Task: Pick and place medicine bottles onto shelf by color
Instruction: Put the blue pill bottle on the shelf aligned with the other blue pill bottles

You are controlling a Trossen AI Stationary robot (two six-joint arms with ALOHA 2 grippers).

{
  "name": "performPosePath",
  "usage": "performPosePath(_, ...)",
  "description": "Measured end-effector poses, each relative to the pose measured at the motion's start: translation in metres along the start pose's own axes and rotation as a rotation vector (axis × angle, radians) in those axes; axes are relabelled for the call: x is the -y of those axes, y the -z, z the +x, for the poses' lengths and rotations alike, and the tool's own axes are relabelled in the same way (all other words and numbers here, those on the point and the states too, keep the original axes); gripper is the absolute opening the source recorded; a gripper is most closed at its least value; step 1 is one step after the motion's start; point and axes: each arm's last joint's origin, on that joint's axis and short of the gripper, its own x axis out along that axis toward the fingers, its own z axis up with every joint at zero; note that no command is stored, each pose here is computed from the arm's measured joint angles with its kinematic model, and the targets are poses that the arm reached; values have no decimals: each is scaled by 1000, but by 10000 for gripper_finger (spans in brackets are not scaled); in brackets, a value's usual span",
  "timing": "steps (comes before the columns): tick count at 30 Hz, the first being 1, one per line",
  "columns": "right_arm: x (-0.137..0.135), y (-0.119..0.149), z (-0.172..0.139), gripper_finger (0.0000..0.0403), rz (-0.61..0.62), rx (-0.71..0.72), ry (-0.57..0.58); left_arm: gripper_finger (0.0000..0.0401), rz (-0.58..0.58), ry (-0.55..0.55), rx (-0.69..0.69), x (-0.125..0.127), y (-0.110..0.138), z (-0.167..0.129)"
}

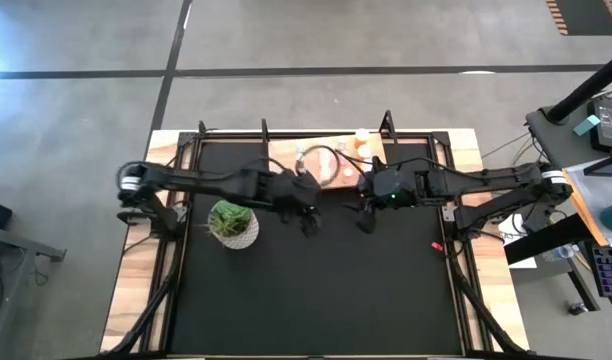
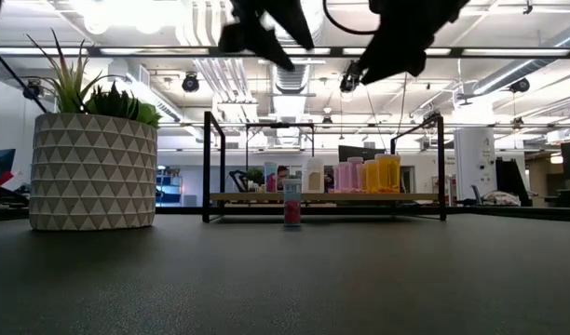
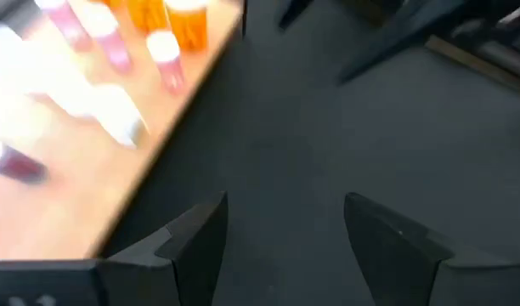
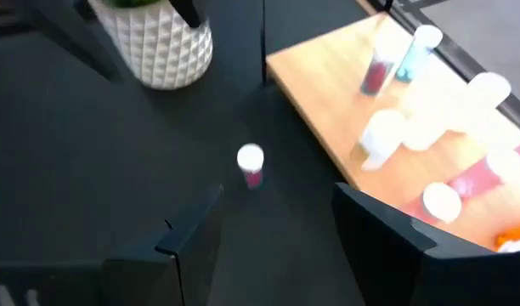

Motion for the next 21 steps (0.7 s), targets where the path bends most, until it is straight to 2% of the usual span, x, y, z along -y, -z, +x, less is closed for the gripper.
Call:
performPosePath(7, -4, 22, -5, 212, -28, -2, -34, 219, -79, -62, -134, 3, 17, 59)
performPosePath(11, -6, 30, -8, 212, -25, -2, -50, 219, -138, -101, -176, -1, 24, 81)
performPosePath(18, -10, 47, -13, 212, -79, -16, -80, 219, -171, -149, -202, -8, 28, 100)
performPosePath(21, -12, 53, -17, 212, -123, 28, -109, 219, -180, -164, -197, -13, 26, 102)
